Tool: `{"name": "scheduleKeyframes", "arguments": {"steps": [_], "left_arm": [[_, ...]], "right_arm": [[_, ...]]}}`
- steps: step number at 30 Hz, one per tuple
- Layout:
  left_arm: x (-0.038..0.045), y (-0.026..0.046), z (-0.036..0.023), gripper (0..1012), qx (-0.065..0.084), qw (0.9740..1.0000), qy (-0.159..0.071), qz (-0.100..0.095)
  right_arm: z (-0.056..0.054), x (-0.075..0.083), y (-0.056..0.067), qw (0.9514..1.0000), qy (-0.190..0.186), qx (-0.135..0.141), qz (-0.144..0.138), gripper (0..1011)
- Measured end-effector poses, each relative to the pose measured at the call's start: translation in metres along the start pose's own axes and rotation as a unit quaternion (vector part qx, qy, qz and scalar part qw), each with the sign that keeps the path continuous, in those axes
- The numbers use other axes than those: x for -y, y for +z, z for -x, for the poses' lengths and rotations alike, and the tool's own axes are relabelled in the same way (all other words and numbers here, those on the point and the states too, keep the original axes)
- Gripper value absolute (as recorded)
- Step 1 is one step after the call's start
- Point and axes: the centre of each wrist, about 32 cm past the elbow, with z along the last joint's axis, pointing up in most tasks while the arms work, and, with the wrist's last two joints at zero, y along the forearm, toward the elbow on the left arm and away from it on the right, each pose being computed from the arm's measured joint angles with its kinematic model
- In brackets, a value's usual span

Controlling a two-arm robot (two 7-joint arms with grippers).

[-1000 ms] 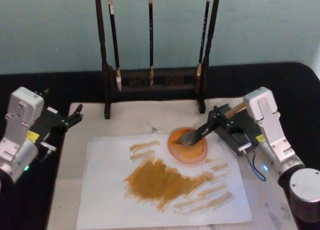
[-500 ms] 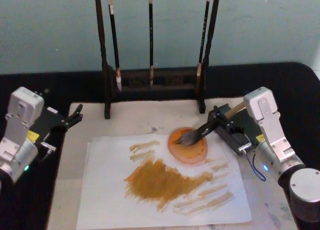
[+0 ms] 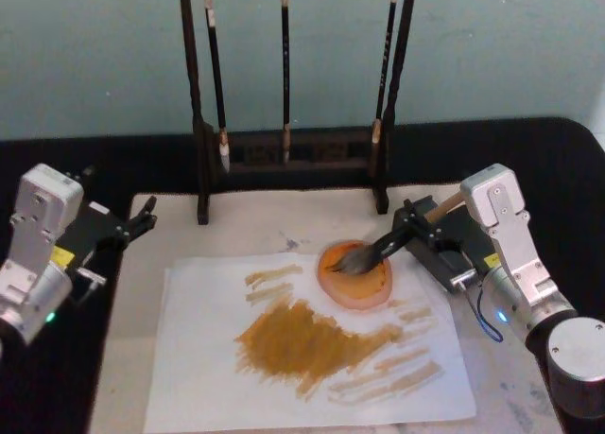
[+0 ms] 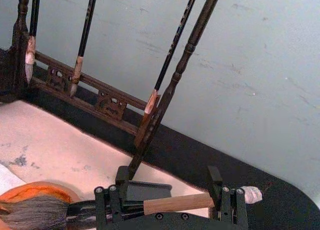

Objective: Pick up the brush from the inkstone, write on the paper, then place the brush back to its original position.

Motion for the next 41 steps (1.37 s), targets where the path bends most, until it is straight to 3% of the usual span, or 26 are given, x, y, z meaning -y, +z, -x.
{"name": "scheduleKeyframes", "arguments": {"steps": [41], "left_arm": [[0.0, 0.0, 0.0, 1010, 0.0, 1.0, 0.0, 0.0]], "right_arm": [[0.0, 0.0, 0.0, 1.0, 0.0, 0.0, 0.0, 1000]]}}
